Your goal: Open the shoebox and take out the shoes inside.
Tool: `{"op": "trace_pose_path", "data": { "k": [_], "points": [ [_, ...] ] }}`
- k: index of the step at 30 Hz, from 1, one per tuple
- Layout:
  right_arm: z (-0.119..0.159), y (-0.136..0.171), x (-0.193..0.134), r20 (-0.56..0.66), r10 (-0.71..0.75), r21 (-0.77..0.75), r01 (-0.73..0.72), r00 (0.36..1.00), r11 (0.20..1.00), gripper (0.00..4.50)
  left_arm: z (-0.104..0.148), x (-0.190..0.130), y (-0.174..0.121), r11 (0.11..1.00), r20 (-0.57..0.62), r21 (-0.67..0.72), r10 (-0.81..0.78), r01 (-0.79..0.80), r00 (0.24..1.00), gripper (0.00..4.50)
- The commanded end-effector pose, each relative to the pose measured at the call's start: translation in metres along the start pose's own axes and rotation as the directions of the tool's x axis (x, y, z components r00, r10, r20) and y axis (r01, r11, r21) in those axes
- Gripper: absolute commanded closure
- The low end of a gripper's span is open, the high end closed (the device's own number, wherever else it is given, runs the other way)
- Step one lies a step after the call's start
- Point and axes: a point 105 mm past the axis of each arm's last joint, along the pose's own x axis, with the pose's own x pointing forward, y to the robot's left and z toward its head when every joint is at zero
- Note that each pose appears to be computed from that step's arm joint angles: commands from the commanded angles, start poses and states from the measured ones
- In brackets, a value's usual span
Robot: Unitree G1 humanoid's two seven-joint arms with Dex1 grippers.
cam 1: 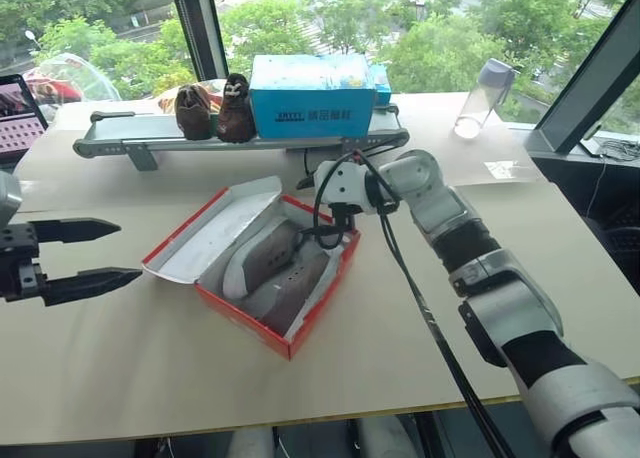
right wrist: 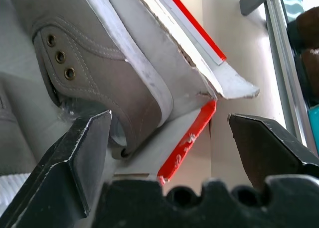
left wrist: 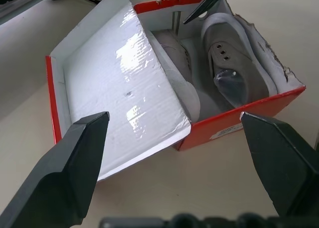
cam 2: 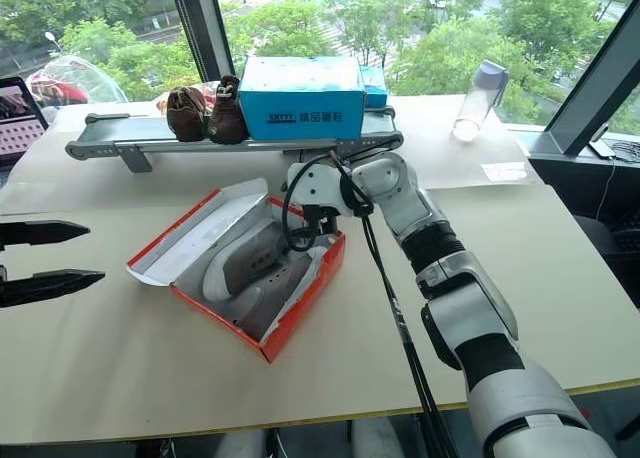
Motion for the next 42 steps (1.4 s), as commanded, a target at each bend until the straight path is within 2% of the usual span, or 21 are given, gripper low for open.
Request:
{"op": "trace_pose_path", "data": {
  "k": [1,9,12,13,23,31,37,42],
  "points": [
    [0.016,0.008,0.01,0.019,0.01,-0.102,-0.008,1.0,0.995,0.06,0.008,-0.005,-0.008,1.0,0.027,0.015,0.004,-0.005,1.0,0.0],
    [-0.005,0.023,0.023,-0.088,0.02,-0.213,-0.038,0.996,0.976,0.06,0.009,-0.008,-0.014,1.0,0.031,0.004,0.013,-0.013,0.999,0.0],
    [-0.01,0.023,0.029,-0.102,0.0,-0.234,-0.024,0.995,0.972,0.69,0.009,-0.008,-0.016,1.0,0.033,0.001,0.013,-0.013,0.999,0.0],
    [-0.01,0.023,0.03,-0.104,-0.006,-0.24,-0.019,0.995,0.971,1.15,0.009,-0.008,-0.017,1.0,0.033,0.0,0.013,-0.013,0.999,0.0],
    [0.0,0.018,0.042,-0.046,-0.061,-0.239,0.049,0.997,0.97,4.48,0.011,-0.003,-0.017,1.0,0.043,-0.002,0.007,-0.007,0.999,0.0],
    [0.015,0.011,0.036,0.034,-0.106,-0.173,0.111,0.994,0.979,4.48,0.011,0.003,-0.014,1.0,0.05,0.002,-0.003,0.003,0.999,0.0],
    [0.042,-0.007,0.015,0.114,-0.163,-0.105,0.175,0.98,0.979,4.48,0.01,0.008,-0.012,1.0,0.055,0.003,-0.019,0.019,0.998,0.0],
    [0.062,-0.029,-0.009,0.15,-0.272,-0.087,0.286,0.951,0.954,4.48,0.018,0.02,-0.012,0.998,0.097,0.034,-0.053,0.05,0.994,0.0]
  ]
}}
